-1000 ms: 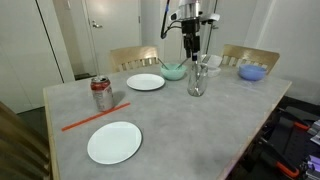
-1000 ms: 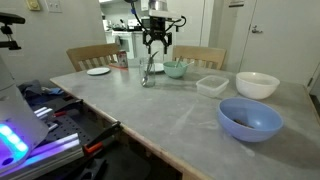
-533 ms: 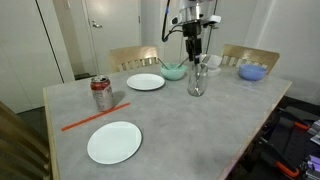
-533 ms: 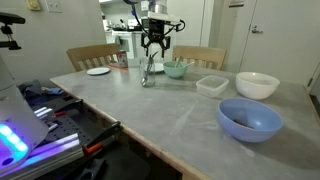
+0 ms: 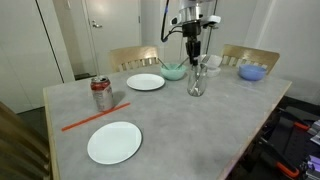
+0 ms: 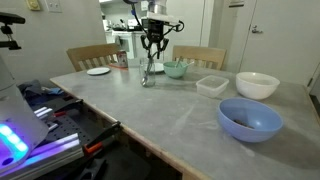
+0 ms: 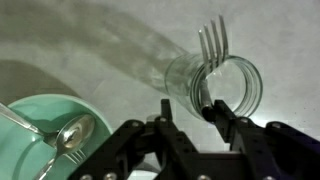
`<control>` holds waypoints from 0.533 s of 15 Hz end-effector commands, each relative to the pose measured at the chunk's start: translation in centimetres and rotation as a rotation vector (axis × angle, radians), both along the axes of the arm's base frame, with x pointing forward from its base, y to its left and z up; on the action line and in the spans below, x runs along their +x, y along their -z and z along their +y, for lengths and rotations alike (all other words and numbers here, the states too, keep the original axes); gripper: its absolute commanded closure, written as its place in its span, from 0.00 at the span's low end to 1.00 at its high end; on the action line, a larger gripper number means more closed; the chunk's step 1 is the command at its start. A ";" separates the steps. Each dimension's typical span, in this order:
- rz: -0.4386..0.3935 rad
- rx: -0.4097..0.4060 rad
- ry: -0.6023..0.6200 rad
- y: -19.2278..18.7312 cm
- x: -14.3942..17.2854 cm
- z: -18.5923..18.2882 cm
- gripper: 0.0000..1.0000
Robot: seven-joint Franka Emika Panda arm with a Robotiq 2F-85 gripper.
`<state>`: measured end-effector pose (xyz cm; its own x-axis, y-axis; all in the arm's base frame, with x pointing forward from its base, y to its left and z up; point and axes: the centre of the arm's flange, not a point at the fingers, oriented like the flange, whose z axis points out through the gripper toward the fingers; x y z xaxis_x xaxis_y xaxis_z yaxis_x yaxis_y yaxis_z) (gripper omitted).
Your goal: Take the spoon from the bottle and put it on the table
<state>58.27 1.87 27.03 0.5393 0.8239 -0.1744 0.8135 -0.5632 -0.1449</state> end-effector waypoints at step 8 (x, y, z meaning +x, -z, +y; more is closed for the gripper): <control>0.019 0.001 -0.002 -0.5 0.0 0.7 0.97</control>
